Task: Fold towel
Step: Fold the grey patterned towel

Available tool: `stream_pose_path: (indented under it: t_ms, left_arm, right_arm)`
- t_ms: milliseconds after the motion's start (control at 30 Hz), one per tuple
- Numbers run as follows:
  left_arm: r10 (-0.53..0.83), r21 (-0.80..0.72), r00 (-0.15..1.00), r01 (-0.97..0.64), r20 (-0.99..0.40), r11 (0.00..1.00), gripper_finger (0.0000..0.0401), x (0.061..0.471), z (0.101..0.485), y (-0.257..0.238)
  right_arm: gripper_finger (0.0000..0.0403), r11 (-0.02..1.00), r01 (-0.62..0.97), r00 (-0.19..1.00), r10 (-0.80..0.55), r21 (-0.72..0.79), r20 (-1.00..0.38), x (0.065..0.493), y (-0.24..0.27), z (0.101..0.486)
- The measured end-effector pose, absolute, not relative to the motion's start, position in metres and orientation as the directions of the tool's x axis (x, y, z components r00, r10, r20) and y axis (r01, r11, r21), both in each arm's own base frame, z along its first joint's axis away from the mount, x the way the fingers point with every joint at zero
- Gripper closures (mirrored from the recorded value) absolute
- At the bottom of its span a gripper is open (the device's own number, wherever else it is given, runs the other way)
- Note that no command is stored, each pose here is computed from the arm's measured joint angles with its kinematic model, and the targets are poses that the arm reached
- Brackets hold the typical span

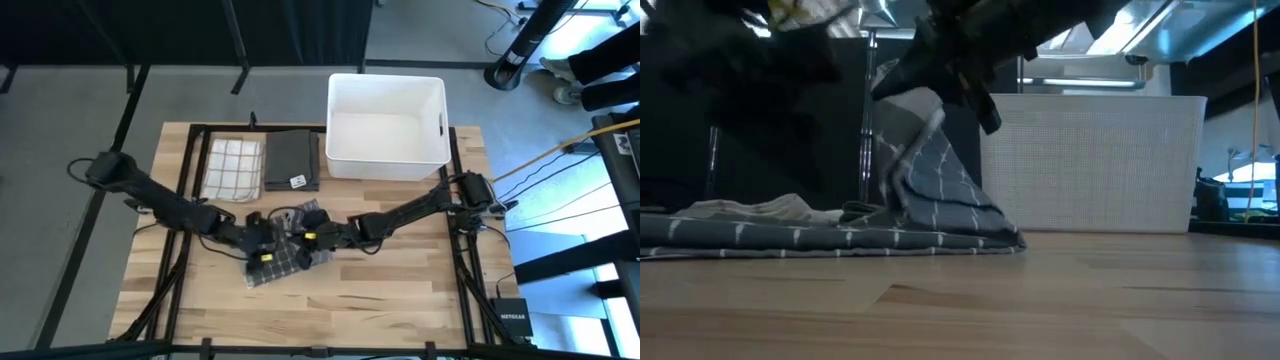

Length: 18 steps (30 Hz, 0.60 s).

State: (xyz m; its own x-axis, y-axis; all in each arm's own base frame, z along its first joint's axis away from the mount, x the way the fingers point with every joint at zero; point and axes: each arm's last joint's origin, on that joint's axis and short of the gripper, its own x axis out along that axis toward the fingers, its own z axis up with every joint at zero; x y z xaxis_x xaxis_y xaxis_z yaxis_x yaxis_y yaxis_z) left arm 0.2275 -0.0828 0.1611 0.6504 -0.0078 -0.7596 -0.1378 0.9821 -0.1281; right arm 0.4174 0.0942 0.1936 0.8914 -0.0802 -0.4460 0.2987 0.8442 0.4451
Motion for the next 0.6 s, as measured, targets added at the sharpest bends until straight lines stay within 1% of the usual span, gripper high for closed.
stream_pose_path:
  t_ms: [100,200,300,467,600]
  left_arm:
    - [-0.018,-0.149,0.596,-0.172,-0.803,0.974,0.0229,0.21,0.166,-0.089]
    - [-0.013,-0.137,0.511,-0.206,-0.859,0.969,0.0229,0.191,0.153,-0.096]
    - [-0.016,-0.149,0.476,-0.244,-0.879,0.958,0.0229,0.179,0.132,-0.101]
    - [-0.007,-0.193,0.548,-0.282,-0.836,0.94,0.0229,0.18,0.116,-0.103]
    - [-0.019,-0.201,0.608,-0.232,-0.794,0.952,0.0229,0.186,0.117,-0.105]
  right_arm:
    - [0.0391,0.845,0.287,0.89,-0.061,0.451,-0.452,0.417,0.095,0.193]
    - [0.0391,0.838,0.269,0.894,-0.035,0.474,-0.446,0.418,0.096,0.194]
    - [0.0391,0.824,0.262,0.895,-0.013,0.502,-0.447,0.419,0.096,0.191]
    - [0.0391,0.773,0.187,0.915,0.087,0.606,-0.393,0.431,0.102,0.176]
    - [0.0391,0.757,0.184,0.918,0.096,0.627,-0.385,0.446,0.106,0.168]
